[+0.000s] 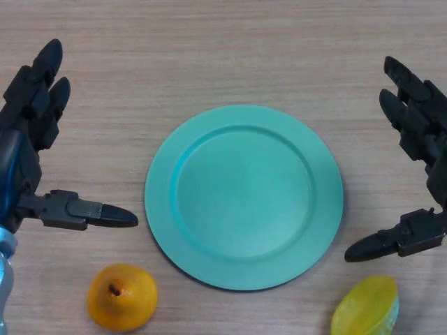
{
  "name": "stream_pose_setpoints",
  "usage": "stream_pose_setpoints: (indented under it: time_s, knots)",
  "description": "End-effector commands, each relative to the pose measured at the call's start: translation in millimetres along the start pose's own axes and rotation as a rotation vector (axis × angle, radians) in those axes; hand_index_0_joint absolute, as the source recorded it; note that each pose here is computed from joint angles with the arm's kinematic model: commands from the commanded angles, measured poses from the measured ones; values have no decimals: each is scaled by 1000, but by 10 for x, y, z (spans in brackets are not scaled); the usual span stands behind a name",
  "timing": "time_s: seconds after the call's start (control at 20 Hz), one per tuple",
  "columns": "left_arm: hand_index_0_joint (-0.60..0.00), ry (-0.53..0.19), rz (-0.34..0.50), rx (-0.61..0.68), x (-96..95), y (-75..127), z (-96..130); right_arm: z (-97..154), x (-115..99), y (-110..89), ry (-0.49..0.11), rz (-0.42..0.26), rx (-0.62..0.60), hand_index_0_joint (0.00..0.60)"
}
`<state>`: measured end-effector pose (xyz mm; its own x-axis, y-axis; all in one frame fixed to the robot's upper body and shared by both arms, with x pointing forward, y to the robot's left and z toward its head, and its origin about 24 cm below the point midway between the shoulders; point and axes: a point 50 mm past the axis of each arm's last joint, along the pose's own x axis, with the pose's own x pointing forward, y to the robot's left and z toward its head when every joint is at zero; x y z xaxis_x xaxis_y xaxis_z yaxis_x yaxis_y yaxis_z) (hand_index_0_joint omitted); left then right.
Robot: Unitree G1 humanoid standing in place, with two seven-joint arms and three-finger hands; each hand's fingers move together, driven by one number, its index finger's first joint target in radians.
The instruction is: Pick up the yellow starfruit and place it on the plate
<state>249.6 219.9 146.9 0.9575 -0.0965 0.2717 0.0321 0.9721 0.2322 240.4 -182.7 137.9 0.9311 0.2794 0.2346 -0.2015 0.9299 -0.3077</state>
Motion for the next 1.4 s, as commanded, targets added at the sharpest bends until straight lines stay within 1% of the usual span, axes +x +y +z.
stream_pose_setpoints:
  time_s: [0.05, 0.2, 0.3, 0.4, 0.5, 0.55, 0.7, 0.75, 0.8, 0.85, 0.9, 0.95, 1.0, 1.15, 1.3, 1.4]
  knots:
    - [0, -222, 75, 98, -2, 188, 352, 290, 8, -137, -189, -44, -77, 0]
    - [0, -219, 69, 92, 2, 173, 358, 295, -21, -151, -179, -32, -53, 0]
    - [0, -223, 67, 94, 0, 146, 358, 288, -110, -155, -167, 6, -71, 0]
    - [0, -215, 60, 95, 6, 137, 362, 297, -181, -171, -170, 20, -76, 0]
    - [0, -206, 56, 87, 17, 109, 355, 288, -281, -160, -153, 49, -85, 0]
    - [0, -203, 46, 83, 26, 96, 361, 288, -337, -161, -137, 61, -70, 0]
    - [0, -202, 39, 75, 34, 73, 357, 239, -444, -110, -127, 95, -76, 0]
    - [0, -203, 38, 65, 39, 62, 352, 200, -495, -79, -127, 114, -100, 0]
    - [0, -200, 36, 60, 46, 60, 355, 181, -532, -66, -116, 131, -101, 0]
    - [0, -191, 32, 51, 48, 49, 353, 139, -575, -38, -74, 158, -99, 0]
    - [0, -191, 32, 48, 49, 44, 353, 129, -578, -28, -75, 159, -106, 0]
    - [0, -200, 36, 45, 54, 35, 357, 77, -595, 4, -89, 169, -167, 0]
    - [0, -204, 39, 42, 56, 31, 358, 43, -612, 27, -91, 178, -185, 0]
    - [0, -204, 35, 36, 67, 5, 362, -133, -674, 79, -67, 171, -215, 0]
    - [0, -204, 35, 33, 61, 18, 367, -229, -692, 82, -56, 172, -236, 0]
    - [0, -200, 33, 42, 57, 31, 365, -304, -730, 94, -33, 176, -236, 0]
